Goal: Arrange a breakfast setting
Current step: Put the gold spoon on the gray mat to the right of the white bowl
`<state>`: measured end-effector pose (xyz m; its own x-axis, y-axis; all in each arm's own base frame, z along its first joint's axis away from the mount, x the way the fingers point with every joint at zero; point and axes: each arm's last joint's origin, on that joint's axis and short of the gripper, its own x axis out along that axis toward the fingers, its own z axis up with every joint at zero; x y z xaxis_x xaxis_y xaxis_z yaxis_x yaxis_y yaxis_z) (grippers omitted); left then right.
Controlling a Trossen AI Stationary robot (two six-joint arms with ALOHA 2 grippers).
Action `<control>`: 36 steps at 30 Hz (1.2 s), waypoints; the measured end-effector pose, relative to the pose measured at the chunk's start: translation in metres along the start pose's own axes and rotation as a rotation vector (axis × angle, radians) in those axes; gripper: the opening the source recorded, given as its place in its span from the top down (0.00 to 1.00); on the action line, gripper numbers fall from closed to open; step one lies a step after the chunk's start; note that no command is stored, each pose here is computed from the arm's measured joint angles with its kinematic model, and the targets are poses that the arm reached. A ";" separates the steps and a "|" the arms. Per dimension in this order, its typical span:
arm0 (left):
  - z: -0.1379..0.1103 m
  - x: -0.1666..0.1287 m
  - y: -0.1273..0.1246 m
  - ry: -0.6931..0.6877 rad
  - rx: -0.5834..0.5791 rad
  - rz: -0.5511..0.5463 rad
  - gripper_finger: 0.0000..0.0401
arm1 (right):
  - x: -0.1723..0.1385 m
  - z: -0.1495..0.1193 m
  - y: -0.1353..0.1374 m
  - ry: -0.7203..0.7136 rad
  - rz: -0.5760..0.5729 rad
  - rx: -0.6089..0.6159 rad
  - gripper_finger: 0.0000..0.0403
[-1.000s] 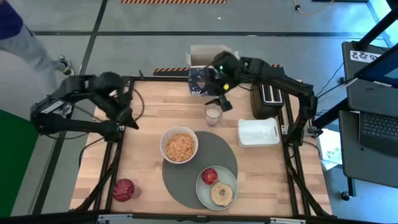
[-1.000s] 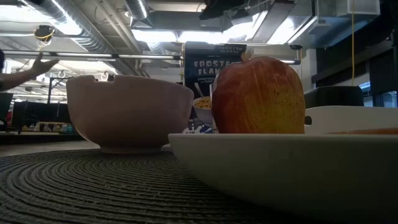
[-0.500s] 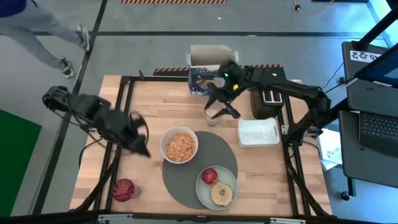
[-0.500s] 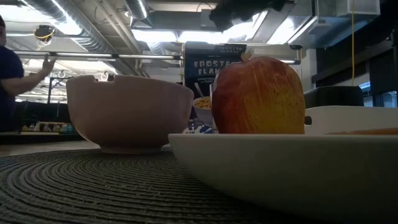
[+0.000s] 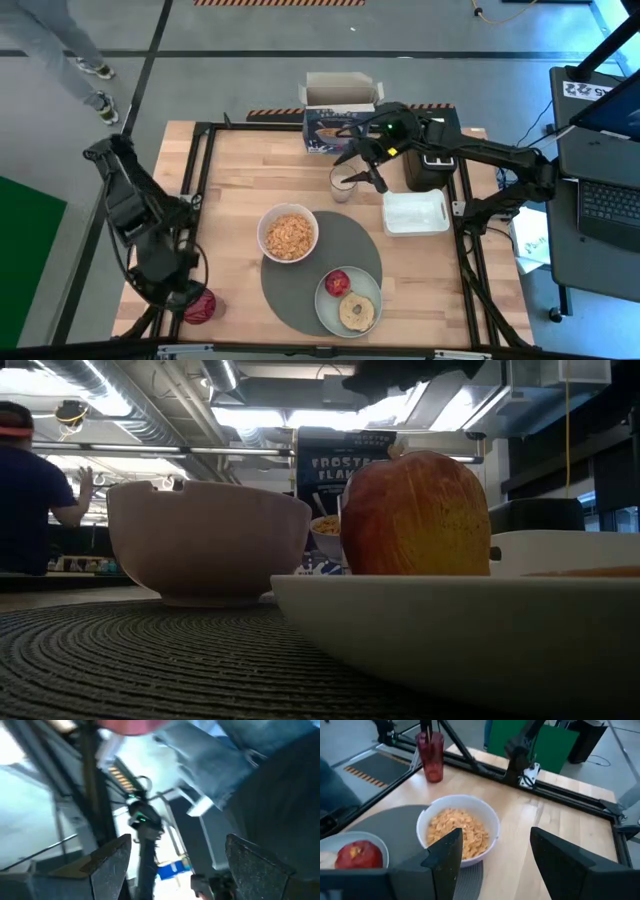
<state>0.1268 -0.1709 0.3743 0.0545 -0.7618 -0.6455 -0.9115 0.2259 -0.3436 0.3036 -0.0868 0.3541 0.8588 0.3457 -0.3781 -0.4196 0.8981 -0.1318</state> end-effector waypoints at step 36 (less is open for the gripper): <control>0.073 0.087 0.033 0.073 0.064 0.095 0.35 | 0.017 0.009 0.021 0.034 -0.022 0.022 0.42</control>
<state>0.1313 -0.1852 0.2575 -0.0626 -0.7768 -0.6267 -0.8831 0.3356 -0.3278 0.3125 -0.0594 0.3533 0.8571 0.3162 -0.4067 -0.3935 0.9114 -0.1207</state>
